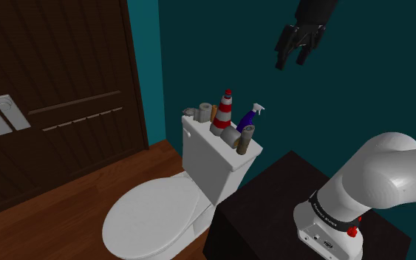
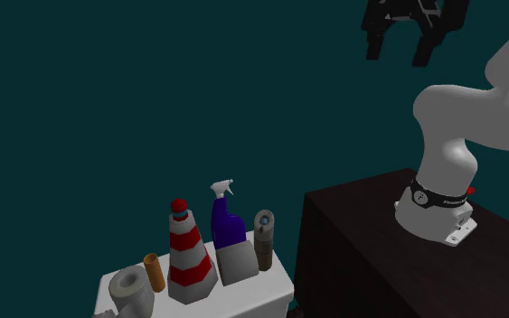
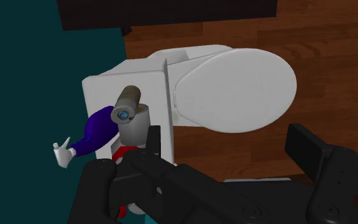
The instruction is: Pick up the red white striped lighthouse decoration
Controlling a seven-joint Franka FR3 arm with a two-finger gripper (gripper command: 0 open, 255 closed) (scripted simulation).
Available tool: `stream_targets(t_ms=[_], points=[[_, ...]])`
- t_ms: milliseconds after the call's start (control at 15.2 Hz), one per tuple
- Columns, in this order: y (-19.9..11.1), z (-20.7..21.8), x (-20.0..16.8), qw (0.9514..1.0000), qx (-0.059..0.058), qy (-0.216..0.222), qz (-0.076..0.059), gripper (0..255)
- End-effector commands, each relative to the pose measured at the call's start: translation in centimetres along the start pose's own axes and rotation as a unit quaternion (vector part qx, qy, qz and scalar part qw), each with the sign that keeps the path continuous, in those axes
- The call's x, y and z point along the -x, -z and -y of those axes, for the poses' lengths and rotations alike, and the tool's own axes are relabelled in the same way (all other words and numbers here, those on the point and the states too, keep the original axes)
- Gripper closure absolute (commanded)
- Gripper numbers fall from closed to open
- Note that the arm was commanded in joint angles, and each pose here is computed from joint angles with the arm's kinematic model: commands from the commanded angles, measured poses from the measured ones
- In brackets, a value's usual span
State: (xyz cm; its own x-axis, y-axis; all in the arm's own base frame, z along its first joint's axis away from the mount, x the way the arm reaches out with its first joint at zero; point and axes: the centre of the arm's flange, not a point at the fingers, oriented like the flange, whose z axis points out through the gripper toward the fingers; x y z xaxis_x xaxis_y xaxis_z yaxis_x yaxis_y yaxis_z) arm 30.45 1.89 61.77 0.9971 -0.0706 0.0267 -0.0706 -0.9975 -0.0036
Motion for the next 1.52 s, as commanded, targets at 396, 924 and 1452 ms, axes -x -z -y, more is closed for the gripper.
stream_targets(t_ms=[396,924,1452], points=[[-4.8,-2.8,-5.7,0.9999,-0.01,-0.009,-0.003,0],[-11.3,-6.6,-13.2,0.9995,-0.024,-0.02,-0.006,0],[-17.8,-10.4,-20.6,0.9988,-0.037,-0.032,-0.01,0]])
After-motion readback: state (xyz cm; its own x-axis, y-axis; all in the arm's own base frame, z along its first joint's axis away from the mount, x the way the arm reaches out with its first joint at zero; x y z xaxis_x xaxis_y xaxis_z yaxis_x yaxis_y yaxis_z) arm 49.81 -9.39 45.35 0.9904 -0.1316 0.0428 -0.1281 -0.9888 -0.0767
